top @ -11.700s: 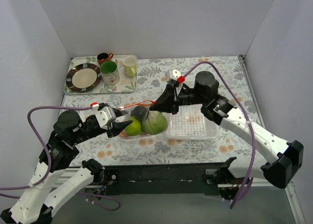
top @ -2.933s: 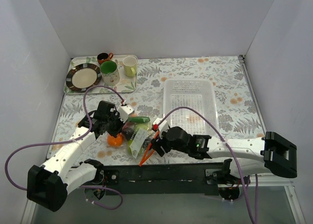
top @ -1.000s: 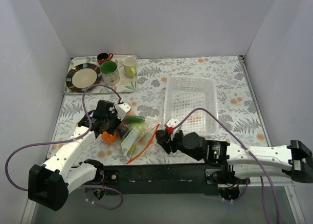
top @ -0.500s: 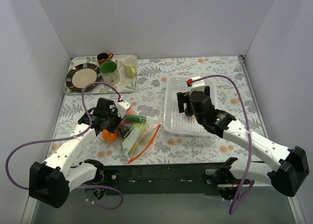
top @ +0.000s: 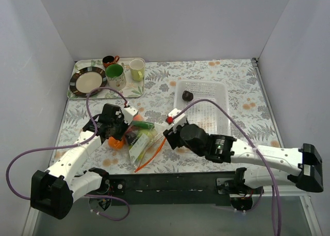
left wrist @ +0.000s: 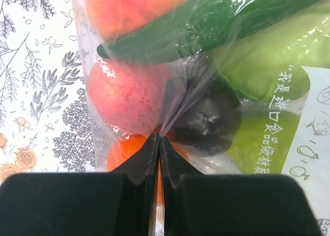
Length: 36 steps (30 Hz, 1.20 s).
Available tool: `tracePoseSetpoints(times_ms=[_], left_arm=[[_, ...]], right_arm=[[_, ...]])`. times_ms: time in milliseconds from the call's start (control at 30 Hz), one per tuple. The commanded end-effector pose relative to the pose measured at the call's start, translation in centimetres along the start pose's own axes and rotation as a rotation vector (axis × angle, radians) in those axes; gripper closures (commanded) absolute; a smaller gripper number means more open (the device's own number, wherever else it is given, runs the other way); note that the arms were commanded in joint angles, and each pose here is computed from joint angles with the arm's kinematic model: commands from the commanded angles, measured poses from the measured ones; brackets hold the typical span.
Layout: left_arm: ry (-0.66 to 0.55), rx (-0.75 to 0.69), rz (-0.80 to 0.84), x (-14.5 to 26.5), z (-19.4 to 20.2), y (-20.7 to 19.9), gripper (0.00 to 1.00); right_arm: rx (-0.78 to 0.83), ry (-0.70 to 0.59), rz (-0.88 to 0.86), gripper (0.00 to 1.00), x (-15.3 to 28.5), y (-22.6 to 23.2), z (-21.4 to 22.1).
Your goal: Open the zip-top bag and remove the fake food
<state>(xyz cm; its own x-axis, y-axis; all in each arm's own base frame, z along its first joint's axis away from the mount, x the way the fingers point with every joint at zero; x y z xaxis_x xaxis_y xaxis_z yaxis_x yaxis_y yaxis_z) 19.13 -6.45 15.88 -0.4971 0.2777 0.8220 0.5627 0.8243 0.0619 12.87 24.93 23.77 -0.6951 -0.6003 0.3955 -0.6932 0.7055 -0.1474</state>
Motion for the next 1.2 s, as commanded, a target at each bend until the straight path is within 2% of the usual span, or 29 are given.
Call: tracePoseSetpoints(times_ms=[0, 33, 67, 133, 367, 767, 800, 833, 900, 933, 1000, 1033, 1167], left_arm=[[-0.013, 0.019, -0.008, -0.6, 0.4, 0.0, 1.0], [-0.011, 0.019, -0.018, -0.8, 0.5, 0.1, 1.0], [-0.001, 0.018, -0.02, -1.0, 0.8, 0.1, 1.0], [0.009, 0.012, -0.032, -1.2, 1.1, 0.2, 1.0], [0.033, 0.023, -0.029, -1.7, 1.5, 0.2, 1.0], [0.043, 0.036, -0.02, -1.8, 1.8, 0.0, 1.0], [0.046, 0.037, -0.021, -1.8, 1.9, 0.0, 1.0], [0.048, 0.034, -0.022, -1.9, 2.0, -0.1, 1.0], [0.05, 0.039, -0.023, -1.9, 2.1, -0.1, 1.0], [0.048, 0.04, -0.023, -1.9, 2.0, -0.1, 1.0], [0.052, 0.044, -0.019, -1.9, 2.1, -0.1, 1.0], [0.057, 0.047, -0.018, -1.9, 2.2, -0.2, 1.0], [0.058, 0.048, -0.024, -1.8, 2.4, -0.2, 1.0]], right_arm=[[0.032, 0.009, -0.124, 0.44, -1.2, 5.3, 2.4], [0.051, 0.037, -0.131, 0.54, -1.6, 6.1, 3.3], [0.031, 0.004, -0.155, 0.72, -1.7, 7.3, 2.9], [0.031, 0.014, -0.167, 0.86, -2.4, 8.2, 3.5], [0.0, -0.043, -0.214, 0.84, -3.9, 10.2, 2.4], [0.014, 0.005, -0.292, 0.85, -6.9, 13.5, 3.8], [0.012, 0.006, -0.301, 0.82, -7.1, 13.7, 3.8], [0.021, 0.017, -0.305, 0.71, -7.5, 14.0, 4.2], [0.03, 0.022, -0.312, 0.6, -8.1, 14.5, 4.5], [0.031, 0.025, -0.312, 0.42, -8.3, 14.6, 4.6], [0.038, 0.033, -0.32, 0.26, -8.9, 15.1, 5.0], [0.034, 0.032, -0.32, 0.13, -9.1, 15.3, 4.9], [0.021, 0.029, -0.318, 0.02, -9.8, 15.8, 5.2]])
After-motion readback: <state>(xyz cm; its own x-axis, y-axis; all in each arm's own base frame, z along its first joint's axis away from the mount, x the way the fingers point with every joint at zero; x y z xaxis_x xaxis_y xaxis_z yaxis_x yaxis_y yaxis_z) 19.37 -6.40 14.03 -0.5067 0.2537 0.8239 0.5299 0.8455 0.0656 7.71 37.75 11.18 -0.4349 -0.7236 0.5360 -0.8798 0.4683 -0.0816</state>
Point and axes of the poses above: each gripper's point midway between its finger pads, its own x axis back along the fingers, its own y axis along the line the jaws close on, z = x × y, the point moved 8 cm from there along x, back along the fingers, and after that the axes turned 5 degrees about x, right-handed, at the moved point
